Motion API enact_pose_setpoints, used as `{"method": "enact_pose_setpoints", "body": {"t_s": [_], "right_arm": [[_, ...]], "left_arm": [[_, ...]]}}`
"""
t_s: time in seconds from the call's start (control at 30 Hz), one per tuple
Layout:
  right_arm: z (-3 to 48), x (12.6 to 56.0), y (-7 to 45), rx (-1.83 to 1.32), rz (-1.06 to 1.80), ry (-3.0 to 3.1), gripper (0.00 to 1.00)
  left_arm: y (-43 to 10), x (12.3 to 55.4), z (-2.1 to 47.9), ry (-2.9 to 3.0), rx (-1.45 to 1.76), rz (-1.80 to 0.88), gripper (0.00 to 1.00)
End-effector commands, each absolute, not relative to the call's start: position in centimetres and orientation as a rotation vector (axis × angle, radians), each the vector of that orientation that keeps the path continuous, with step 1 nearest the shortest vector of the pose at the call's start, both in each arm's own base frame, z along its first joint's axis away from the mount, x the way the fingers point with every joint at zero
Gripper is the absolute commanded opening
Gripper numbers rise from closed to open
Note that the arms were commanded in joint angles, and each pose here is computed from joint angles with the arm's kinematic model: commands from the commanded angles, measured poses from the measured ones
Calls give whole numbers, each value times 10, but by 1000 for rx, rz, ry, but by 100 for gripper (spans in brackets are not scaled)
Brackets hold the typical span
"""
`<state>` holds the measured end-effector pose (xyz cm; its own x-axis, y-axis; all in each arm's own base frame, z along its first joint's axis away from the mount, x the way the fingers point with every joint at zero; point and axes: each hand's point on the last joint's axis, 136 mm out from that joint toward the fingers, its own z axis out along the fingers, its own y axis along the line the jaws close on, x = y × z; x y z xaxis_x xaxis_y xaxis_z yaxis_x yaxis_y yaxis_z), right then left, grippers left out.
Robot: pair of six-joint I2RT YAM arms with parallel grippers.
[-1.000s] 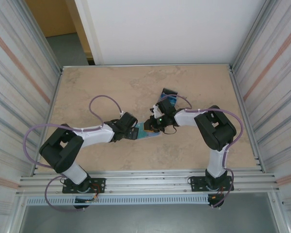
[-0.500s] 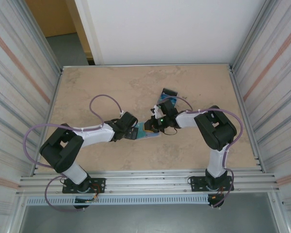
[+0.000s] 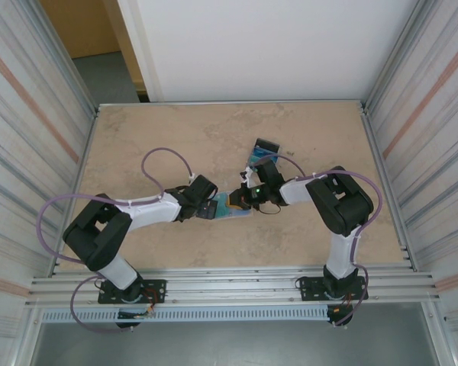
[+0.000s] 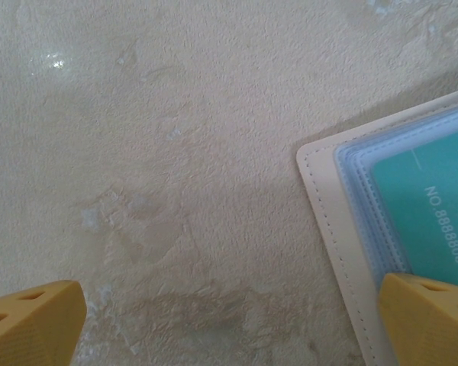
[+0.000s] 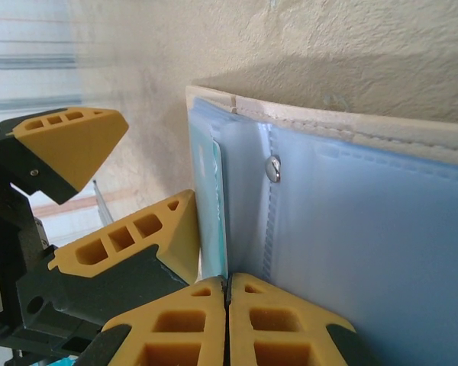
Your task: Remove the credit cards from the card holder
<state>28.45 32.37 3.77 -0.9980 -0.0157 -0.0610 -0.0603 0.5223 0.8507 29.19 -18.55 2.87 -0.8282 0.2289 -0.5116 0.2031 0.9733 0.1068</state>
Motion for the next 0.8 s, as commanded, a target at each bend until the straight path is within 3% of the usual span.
{"method": "enact_pose_setpoints", "body": {"t_s": [0.0, 0.5, 0.77], "right_arm": [[45, 280, 324, -86, 1576, 2680, 8], [49, 283, 320, -68, 1597, 2651, 9], [54, 284, 320, -61, 1622, 2627, 14]], "left_arm": [[-181, 291, 28, 2585, 318, 124, 99], [-181, 292, 31, 2580, 314, 122, 99], [-181, 291, 30, 2583, 312, 120, 99]]}}
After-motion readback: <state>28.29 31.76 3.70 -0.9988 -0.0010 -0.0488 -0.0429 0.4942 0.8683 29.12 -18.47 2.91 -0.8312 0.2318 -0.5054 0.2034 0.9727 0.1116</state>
